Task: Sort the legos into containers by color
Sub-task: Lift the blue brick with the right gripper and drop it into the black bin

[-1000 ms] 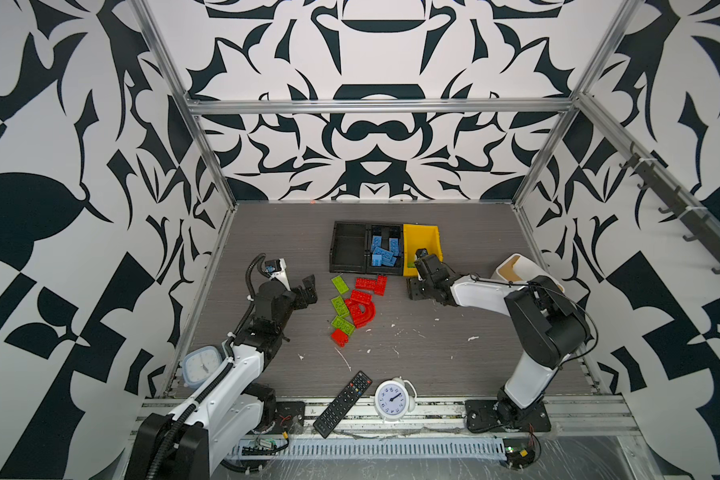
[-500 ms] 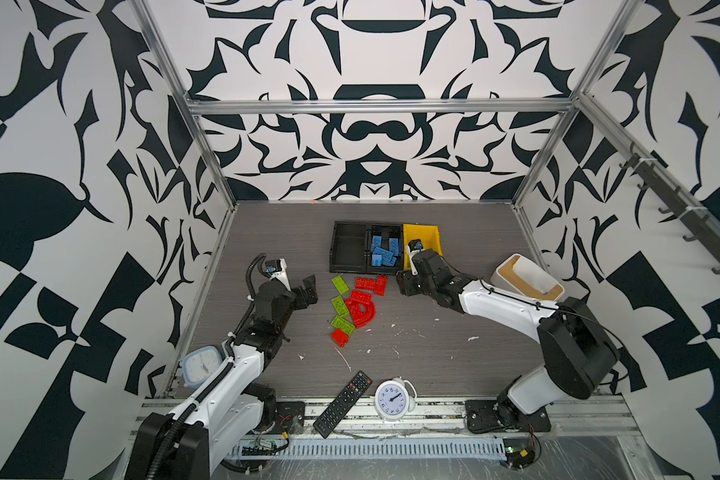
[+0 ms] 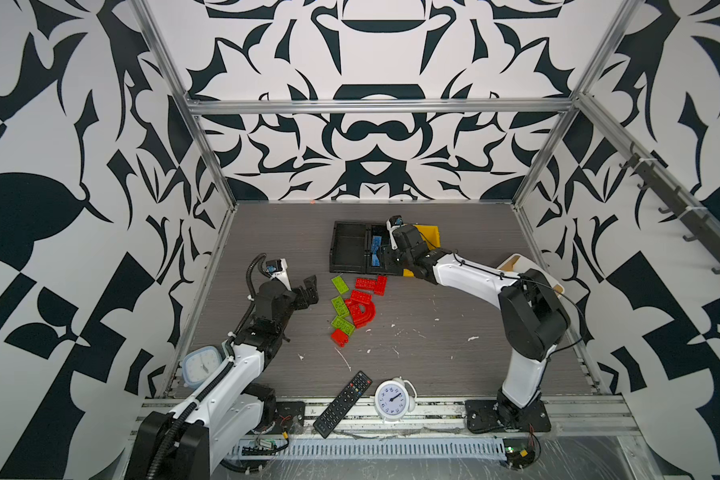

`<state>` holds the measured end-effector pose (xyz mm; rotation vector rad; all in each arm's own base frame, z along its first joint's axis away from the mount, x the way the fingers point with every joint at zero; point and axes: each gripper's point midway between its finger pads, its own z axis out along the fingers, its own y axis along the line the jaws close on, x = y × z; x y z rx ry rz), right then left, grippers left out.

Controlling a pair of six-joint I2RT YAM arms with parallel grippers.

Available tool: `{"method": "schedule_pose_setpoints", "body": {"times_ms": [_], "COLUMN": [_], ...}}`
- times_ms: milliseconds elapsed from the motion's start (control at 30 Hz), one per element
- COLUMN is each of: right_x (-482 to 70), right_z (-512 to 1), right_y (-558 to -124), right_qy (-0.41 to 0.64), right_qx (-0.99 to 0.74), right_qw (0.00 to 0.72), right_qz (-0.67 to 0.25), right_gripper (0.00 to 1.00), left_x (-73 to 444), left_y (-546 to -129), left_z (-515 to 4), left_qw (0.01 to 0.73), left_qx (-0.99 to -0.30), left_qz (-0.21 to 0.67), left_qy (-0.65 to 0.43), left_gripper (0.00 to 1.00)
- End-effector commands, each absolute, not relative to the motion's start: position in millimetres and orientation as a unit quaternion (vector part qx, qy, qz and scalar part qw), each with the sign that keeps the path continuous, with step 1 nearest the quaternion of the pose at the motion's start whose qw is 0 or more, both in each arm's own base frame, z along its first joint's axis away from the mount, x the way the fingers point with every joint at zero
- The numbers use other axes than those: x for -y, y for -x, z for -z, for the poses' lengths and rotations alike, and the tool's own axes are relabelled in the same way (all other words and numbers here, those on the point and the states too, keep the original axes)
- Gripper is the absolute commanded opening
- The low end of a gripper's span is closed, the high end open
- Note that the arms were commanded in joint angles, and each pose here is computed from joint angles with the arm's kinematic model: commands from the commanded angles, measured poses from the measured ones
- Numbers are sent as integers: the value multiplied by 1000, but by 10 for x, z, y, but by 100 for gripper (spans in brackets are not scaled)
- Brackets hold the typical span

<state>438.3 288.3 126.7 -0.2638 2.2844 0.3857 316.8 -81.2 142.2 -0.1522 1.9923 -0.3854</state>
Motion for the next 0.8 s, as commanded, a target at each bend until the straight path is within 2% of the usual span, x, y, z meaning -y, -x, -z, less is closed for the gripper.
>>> {"method": "schedule_pose_setpoints", "body": {"times_ms": [0,600,767], "right_x": [-2933,-2945,-2990], "right_z": [-1539,-1486,-1477], "right_y": [-4541,-4746,-4787], "right_qy": [92,80,81], "right_qx": [-884,-884,-883], "right_qw": [428,437,437], "right_qz": [-163,-146,-151], "right_gripper": [56,62,69], "left_x": [808,812,811], "left_y": [-3220,-3217,-3219], "left_z": [-1603,-1613,-1593], "left_qw": [545,546,543], "left_qx": [-818,-817,-819], "left_qz": [169,171,170], "left_qy": [71,70,70], "left_gripper": [99,99,99]}}
